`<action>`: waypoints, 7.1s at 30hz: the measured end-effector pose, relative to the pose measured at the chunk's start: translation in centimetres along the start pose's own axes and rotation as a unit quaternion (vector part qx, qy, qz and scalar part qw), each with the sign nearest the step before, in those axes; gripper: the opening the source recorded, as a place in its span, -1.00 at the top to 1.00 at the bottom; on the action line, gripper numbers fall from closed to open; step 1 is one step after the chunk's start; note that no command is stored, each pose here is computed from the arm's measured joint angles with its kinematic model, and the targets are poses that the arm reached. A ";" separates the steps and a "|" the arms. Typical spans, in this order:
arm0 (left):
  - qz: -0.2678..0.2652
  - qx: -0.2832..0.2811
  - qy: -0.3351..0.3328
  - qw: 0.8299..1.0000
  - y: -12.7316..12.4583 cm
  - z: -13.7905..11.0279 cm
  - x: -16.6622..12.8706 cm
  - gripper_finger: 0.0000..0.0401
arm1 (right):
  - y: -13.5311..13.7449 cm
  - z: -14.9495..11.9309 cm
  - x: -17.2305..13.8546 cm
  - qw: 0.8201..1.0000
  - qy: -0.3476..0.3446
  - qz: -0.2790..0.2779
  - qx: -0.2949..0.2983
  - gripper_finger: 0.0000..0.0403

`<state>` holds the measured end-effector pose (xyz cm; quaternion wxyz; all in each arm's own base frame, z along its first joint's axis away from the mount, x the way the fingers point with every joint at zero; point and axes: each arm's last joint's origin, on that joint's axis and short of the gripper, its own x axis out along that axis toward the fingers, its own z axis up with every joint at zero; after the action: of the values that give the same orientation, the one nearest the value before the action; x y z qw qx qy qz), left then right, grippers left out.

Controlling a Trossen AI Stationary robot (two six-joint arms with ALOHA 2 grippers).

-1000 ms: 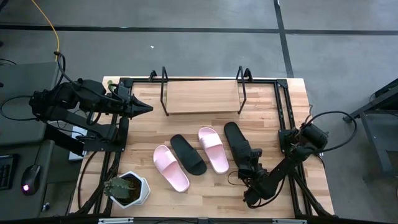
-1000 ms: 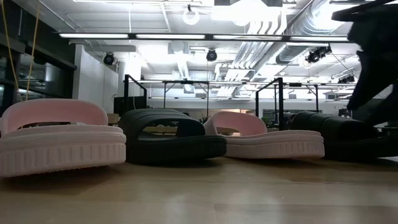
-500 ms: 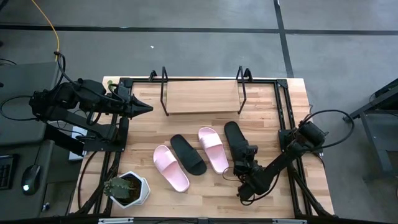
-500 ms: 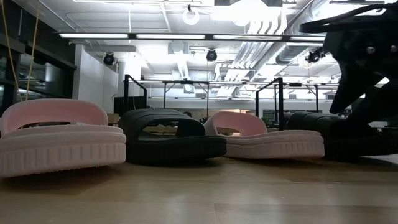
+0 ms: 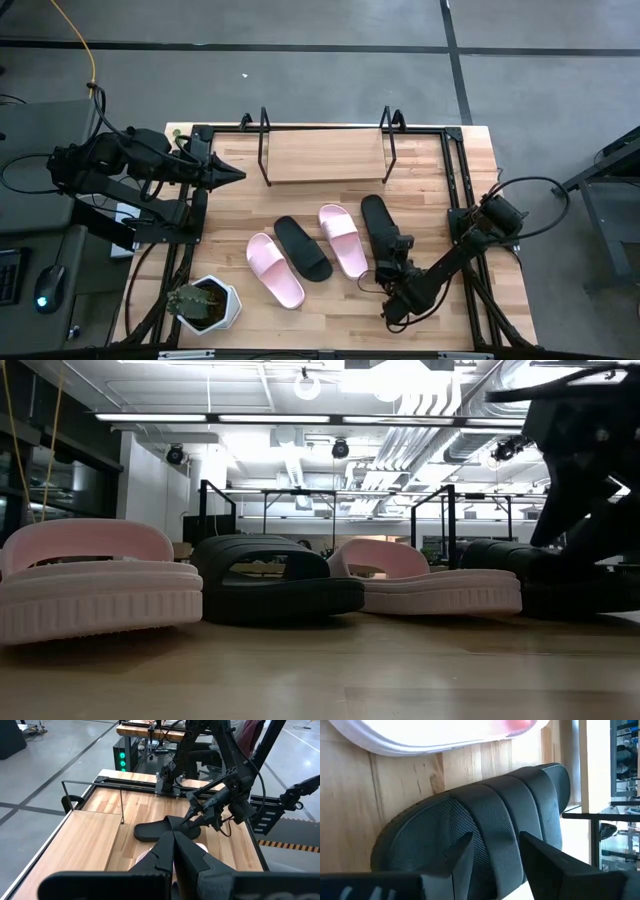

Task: Pick and place slides into the shelf
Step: Put the right black slide on the shelf

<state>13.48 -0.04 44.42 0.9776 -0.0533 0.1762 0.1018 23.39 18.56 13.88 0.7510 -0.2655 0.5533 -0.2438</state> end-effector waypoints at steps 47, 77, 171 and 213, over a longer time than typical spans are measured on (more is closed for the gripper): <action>0.003 0.018 0.021 1.000 -0.3 -0.1 1.4 1.00 | -0.4 -2.2 1.8 0.998 0.002 -0.064 0.025 0.98; 0.003 0.018 0.021 1.000 -0.3 -0.1 1.4 1.00 | -5.1 2.7 -2.9 0.990 0.011 -0.122 -0.065 1.00; 0.006 0.023 0.042 0.999 -0.3 -0.5 1.4 1.00 | -25.1 9.9 9.2 0.961 0.206 -0.183 0.023 1.00; 0.006 0.023 0.043 0.999 -0.3 -0.5 1.4 1.00 | -22.3 8.5 16.1 0.947 0.278 -0.161 0.019 1.00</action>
<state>14.64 -0.11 43.50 0.9696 -0.0340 0.2203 0.1014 34.32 -7.46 19.56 0.5231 -0.2588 0.6851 -0.4360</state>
